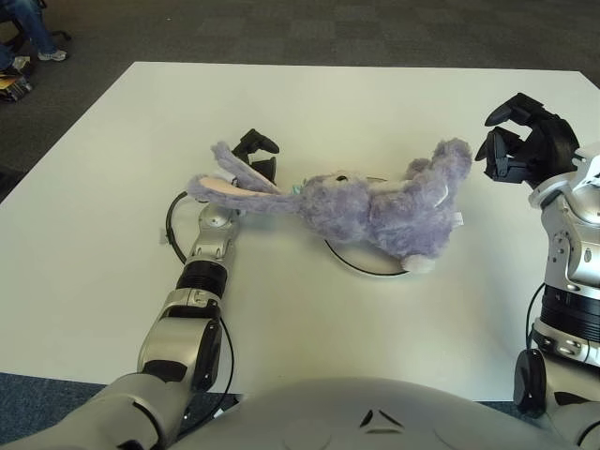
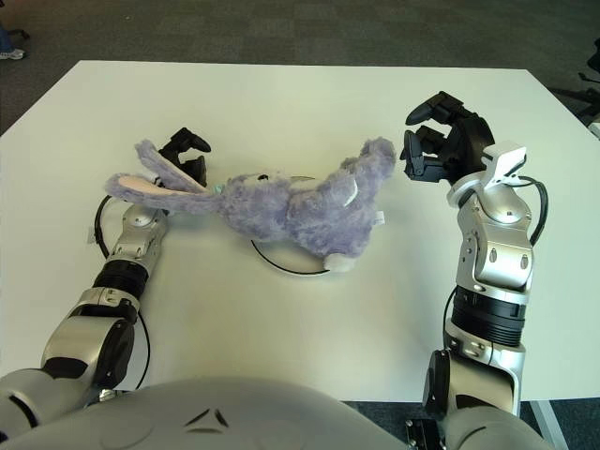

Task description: Put the doll into the plate.

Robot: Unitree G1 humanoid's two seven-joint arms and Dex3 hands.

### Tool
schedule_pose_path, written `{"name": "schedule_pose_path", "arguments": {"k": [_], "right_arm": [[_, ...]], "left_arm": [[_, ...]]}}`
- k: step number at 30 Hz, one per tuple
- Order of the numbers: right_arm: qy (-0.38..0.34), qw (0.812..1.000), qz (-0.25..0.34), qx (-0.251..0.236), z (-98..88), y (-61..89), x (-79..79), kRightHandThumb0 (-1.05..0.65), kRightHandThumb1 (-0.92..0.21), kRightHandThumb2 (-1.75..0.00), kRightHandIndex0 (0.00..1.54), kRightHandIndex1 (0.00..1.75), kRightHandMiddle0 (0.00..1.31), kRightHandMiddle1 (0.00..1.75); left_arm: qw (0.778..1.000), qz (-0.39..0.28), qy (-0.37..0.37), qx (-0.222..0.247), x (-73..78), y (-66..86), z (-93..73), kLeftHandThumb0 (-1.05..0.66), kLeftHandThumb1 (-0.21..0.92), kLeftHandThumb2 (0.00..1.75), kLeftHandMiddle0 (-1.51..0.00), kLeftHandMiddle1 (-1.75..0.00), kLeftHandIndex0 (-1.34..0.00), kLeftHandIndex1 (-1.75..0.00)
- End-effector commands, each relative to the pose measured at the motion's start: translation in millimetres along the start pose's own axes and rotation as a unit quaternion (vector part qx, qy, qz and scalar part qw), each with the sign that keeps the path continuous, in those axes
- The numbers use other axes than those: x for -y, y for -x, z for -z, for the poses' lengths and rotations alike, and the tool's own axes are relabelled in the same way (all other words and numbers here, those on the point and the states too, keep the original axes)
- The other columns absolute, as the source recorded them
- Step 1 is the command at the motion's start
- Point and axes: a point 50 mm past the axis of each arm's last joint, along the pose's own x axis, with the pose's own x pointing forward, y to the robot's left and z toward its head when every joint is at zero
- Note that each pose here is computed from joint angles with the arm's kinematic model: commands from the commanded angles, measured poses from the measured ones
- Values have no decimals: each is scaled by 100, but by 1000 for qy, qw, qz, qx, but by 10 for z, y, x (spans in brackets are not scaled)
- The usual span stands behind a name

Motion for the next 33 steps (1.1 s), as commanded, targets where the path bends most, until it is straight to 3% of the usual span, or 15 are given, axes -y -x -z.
{"name": "schedule_pose_path", "arguments": {"k": [1, 6, 12, 16, 33], "right_arm": [[-23, 999, 12, 20, 24, 18, 30, -1, -3, -160, 75, 161, 73, 174], [-42, 999, 14, 23, 120, 37, 15, -1, 8, -171, 82, 158, 84, 175], [-71, 997, 20, 13, 350, 61, 8, -1, 12, -174, 88, 157, 84, 175], [-93, 995, 43, -2, 469, 42, 17, -1, 13, -175, 93, 156, 80, 175], [-122, 991, 54, -24, 633, 32, 29, -1, 9, -175, 93, 167, 69, 175]], "left_arm": [[999, -1, 0, -45, 15, 149, 214, -42, 51, 108, -117, -175, -46, -175], [999, -4, -2, -45, 16, 150, 214, -42, 50, 108, -118, -175, -47, -175], [999, -5, 0, -48, 19, 149, 218, -42, 50, 108, -118, -175, -47, -175], [999, -4, 3, -50, 17, 148, 225, -42, 50, 108, -117, -175, -47, -175], [999, -6, 2, -46, 11, 151, 224, -42, 51, 108, -118, -175, -46, -175]]}}
